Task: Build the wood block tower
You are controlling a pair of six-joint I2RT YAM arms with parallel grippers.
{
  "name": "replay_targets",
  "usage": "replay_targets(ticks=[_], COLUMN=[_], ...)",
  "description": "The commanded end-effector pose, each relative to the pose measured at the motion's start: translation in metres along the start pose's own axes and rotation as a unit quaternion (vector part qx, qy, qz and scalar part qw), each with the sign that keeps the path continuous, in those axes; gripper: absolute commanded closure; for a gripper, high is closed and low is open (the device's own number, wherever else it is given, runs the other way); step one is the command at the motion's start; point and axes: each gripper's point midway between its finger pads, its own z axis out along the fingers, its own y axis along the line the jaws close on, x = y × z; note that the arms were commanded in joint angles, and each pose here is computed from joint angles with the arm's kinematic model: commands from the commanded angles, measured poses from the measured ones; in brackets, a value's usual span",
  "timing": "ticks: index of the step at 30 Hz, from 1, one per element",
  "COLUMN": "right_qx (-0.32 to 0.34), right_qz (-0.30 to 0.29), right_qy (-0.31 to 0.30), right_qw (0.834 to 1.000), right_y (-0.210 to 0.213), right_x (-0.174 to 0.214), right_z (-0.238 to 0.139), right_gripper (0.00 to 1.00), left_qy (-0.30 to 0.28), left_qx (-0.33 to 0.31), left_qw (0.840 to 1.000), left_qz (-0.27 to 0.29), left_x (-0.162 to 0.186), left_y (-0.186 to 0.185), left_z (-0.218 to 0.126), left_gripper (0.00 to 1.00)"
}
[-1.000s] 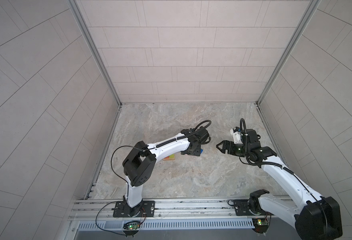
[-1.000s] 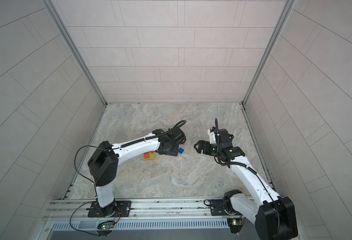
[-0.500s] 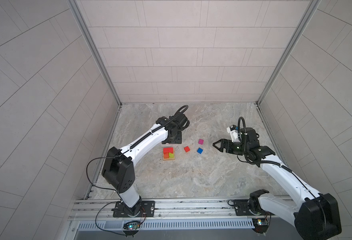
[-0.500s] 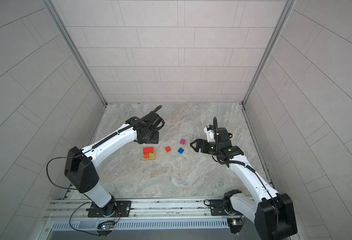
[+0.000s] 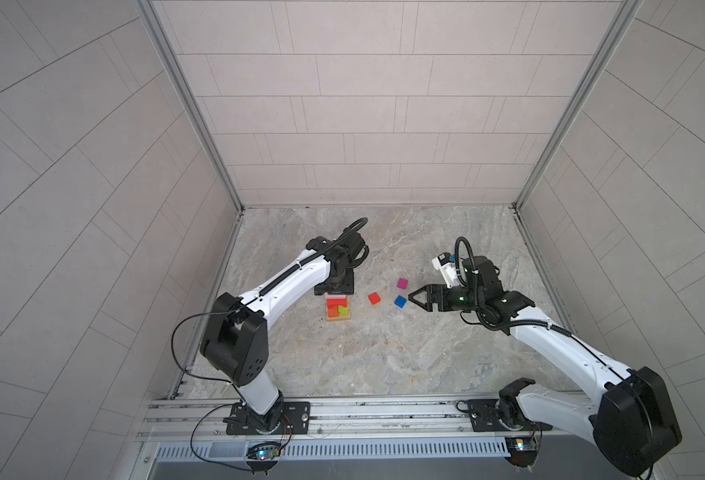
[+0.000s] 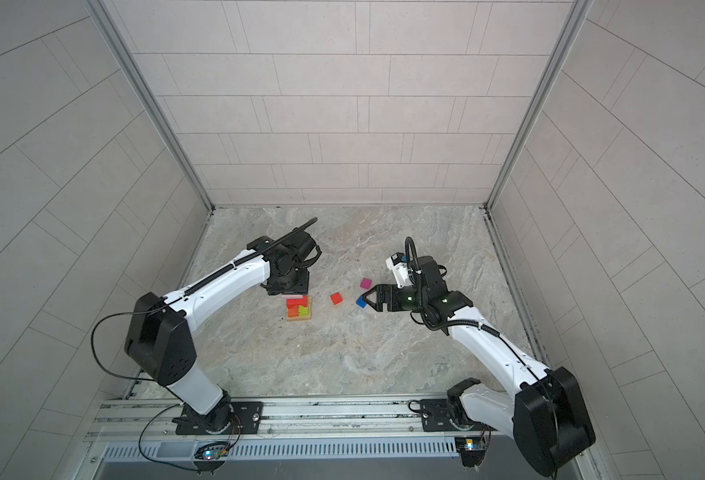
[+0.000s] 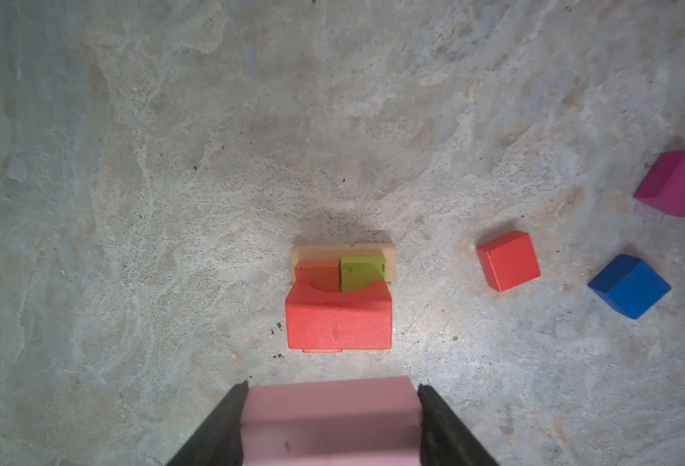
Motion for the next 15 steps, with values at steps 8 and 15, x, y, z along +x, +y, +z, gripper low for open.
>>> replay_targets(ticks=[8,15], right_qx=[-0.001,0.003], right_qz=[-0.01,-0.009], right_qy=[0.002,0.005], right_qw=[1.0,1.0], right_y=[0.003,0.003], right_x=[-0.001,0.0], right_z=[0.005,0.005], right_gripper=[0.06,0.06], left_qy=[0.002,-0.012], left_qx=[0.026,0.027], left_qw=[0.999,0.999], left_qz=[-0.022,-0.023], left_x=[-0.002,-0.004], left_y=[0.0,0.001], left_z=[0.018,0.029], left_gripper=[0.44,0.44])
